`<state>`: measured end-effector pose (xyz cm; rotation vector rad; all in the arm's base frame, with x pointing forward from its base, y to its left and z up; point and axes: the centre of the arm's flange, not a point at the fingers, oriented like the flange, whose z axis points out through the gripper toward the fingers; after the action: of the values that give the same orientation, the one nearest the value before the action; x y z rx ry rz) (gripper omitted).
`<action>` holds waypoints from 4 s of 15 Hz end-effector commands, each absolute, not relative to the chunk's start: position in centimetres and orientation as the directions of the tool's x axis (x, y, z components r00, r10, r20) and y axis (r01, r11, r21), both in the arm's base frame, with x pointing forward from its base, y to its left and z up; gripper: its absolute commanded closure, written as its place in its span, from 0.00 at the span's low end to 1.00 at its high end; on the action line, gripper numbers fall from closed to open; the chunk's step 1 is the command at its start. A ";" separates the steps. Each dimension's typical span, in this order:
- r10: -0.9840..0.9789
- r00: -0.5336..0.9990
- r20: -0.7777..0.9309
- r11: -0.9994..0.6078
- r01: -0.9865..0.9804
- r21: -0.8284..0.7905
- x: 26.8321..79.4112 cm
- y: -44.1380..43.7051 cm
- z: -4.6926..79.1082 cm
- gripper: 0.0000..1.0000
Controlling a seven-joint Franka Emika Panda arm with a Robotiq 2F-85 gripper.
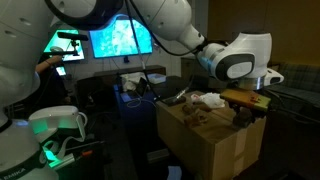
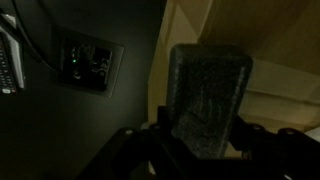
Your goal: Put the white towel on the table, then the moose on the box, then the duster on the table, then the turnip plushie on the box, then the plastic on the table, then the blue sponge on the box, then the duster from the box to the table, lastly, the other duster from the table to the box
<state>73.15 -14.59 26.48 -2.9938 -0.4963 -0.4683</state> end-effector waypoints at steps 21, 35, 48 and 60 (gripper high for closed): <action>0.122 0.948 0.294 -0.975 0.058 0.217 46.1 -22.3 21.0 0.69; -0.005 0.996 0.094 -0.987 -0.021 0.162 48.5 -24.6 7.5 0.69; -0.113 0.993 0.047 -0.976 -0.119 0.182 48.6 -28.4 5.0 0.00; -0.074 0.996 0.041 -0.990 -0.078 0.116 46.1 -24.7 8.4 0.00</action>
<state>47.66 -26.41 5.95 -3.2894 0.1809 -0.0621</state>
